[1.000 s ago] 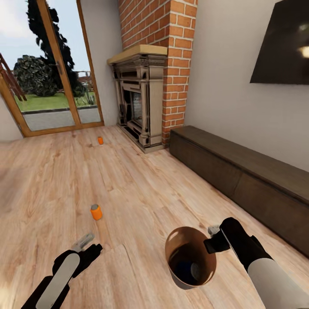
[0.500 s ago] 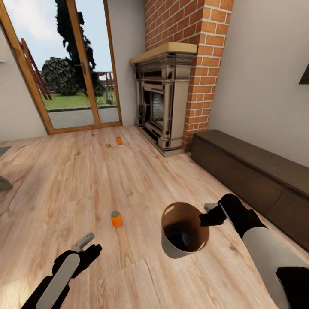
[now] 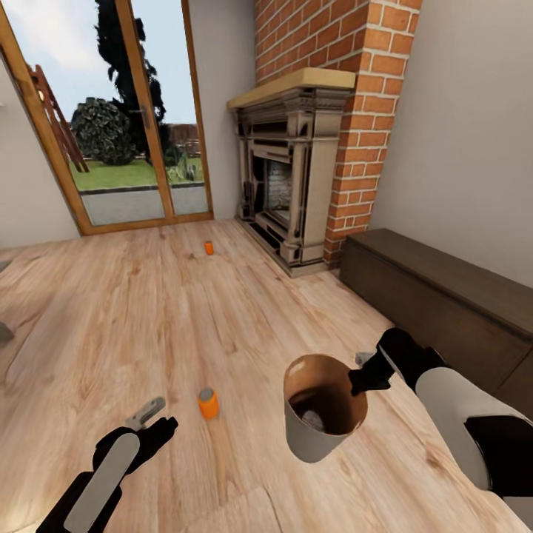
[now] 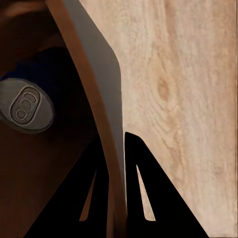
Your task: Put the three can of soda from the living room inside the tash can in the kitchen.
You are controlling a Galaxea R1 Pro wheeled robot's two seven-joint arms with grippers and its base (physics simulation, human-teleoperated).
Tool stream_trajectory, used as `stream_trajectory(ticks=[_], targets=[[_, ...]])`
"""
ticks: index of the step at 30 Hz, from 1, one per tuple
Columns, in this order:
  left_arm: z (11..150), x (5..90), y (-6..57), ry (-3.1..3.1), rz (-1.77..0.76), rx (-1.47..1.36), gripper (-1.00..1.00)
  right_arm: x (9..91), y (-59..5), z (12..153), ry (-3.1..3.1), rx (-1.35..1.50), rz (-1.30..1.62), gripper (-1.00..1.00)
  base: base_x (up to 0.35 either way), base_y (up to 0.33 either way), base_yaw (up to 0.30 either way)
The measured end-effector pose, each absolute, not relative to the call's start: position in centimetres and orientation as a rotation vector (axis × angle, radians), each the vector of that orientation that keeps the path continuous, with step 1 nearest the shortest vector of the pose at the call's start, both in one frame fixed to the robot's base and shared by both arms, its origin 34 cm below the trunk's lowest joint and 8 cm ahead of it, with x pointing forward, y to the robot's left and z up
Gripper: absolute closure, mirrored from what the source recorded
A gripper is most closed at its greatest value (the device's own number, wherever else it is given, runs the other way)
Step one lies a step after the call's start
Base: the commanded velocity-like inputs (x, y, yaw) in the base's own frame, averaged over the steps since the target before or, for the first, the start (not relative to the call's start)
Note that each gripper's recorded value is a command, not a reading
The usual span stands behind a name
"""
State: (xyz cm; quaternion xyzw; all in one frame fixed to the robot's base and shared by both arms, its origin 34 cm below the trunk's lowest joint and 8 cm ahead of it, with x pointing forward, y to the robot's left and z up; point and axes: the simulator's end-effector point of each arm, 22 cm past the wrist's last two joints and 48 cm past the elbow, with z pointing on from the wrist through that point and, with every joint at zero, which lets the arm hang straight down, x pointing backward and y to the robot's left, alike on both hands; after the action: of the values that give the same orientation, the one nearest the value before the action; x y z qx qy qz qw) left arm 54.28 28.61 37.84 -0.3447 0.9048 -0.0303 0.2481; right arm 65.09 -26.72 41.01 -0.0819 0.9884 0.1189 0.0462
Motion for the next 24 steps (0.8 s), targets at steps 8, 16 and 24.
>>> stream_trajectory(ticks=[8, 16, 24], targets=[[38.5, 54.5, 30.1, 2.442, 0.04, -0.875, -1.0, 66.1, -26.6, 40.5, 2.912, -0.311, 0.39, 1.0, 0.34, 0.046, 0.0], [39.7, 55.1, 28.3, 2.451, -0.021, -0.818, -1.0, 65.2, -27.1, 39.3, 2.928, -0.33, 0.36, 1.0, 0.347, 0.001, 0.0], [38.1, 54.5, 26.5, 2.506, -0.068, -0.802, -1.0, 65.1, -27.1, 39.1, 2.93, -0.332, 0.357, 1.0, 0.347, 0.0, 0.0]])
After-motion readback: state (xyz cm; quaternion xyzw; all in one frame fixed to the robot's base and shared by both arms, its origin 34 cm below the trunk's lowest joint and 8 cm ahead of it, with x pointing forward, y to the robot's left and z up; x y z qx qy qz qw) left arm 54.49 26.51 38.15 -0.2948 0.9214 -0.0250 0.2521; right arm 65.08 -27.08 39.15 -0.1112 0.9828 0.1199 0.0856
